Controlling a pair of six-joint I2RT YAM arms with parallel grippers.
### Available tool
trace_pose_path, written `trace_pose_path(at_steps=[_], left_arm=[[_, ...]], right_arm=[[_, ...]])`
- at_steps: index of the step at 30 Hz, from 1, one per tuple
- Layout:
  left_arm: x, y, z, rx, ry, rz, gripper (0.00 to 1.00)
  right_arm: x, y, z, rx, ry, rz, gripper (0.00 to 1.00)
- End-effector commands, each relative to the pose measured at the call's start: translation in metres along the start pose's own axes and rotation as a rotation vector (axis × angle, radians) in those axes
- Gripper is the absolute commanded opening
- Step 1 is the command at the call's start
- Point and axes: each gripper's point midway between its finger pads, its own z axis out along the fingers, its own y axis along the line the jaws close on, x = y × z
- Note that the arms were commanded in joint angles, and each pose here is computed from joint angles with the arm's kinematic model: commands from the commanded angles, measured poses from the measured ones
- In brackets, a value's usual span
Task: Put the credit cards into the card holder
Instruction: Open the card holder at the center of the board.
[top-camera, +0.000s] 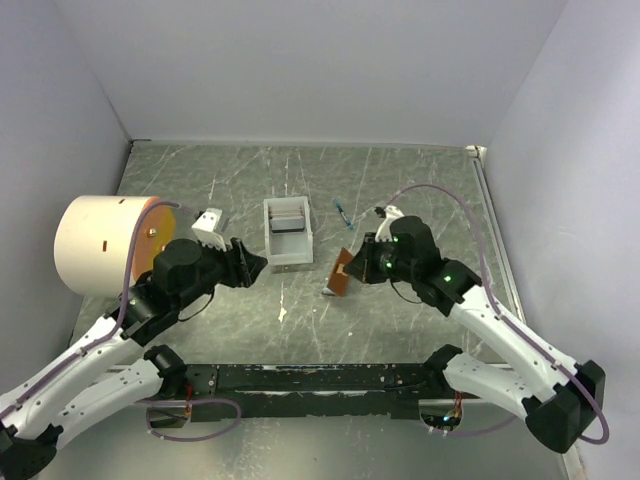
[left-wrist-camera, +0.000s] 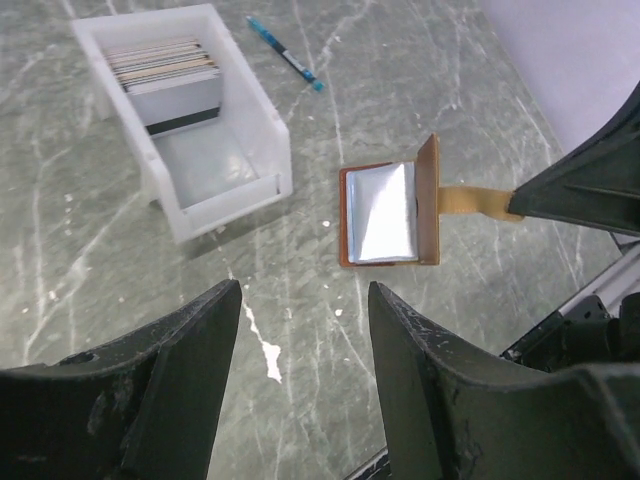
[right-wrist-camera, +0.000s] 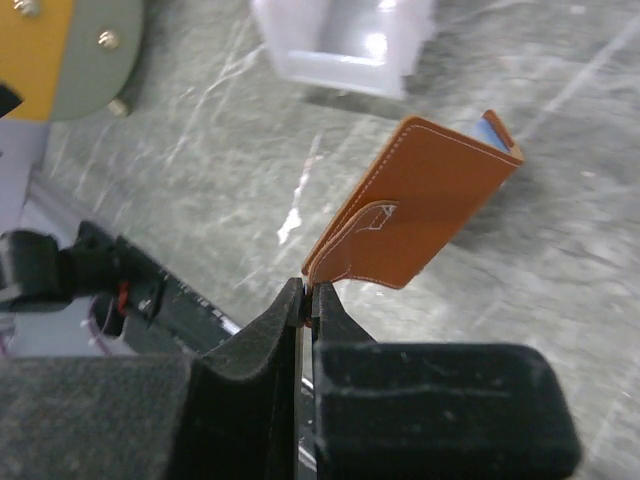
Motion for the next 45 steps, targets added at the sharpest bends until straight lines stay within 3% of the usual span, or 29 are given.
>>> trace_pose_path(at_steps=[1, 10, 12, 19, 24, 31, 38, 42, 45], left_arm=[[-0.014, 0.014, -0.018, -0.098, -0.035, -0.008, 0.65], [-0.041, 0.039, -0.055, -0.259, -0.158, -0.112, 0.63], [-0.038, 0.042, -0.057, -0.273, -0.156, -0.128, 0.63], [-0.002, 0.034, -0.038, -0.218, -0.016, -0.138, 0.62], [0.027, 0.004, -0.012, -0.033, 0.099, -0.137, 0.62], [0.082, 0.0, 0.017, 0.022, 0.256, -0.202, 0.67], [0.111, 0.02, 0.024, -0.063, 0.277, -0.296, 0.68], [0.125, 0.037, 0.023, -0.148, 0.298, -0.306, 0.39], [0.132, 0.054, 0.02, -0.243, 0.317, -0.291, 0.36]], right_arm=[[-0.011, 0.06, 0.005, -0.21, 0.006, -0.084, 0.0], [0.005, 0.177, 0.023, -0.527, 0.097, -0.17, 0.0], [0.013, 0.184, 0.028, -0.566, 0.115, -0.158, 0.0], [0.084, 0.068, 0.075, -0.15, 0.243, -0.187, 0.0], [0.101, 0.01, 0.077, 0.061, 0.269, -0.25, 0.0], [0.103, -0.01, 0.075, 0.119, 0.236, -0.23, 0.0], [0.111, -0.033, 0.074, 0.192, 0.236, -0.232, 0.0], [0.113, -0.041, 0.074, 0.228, 0.238, -0.226, 0.0], [0.115, -0.044, 0.073, 0.23, 0.235, -0.219, 0.0]])
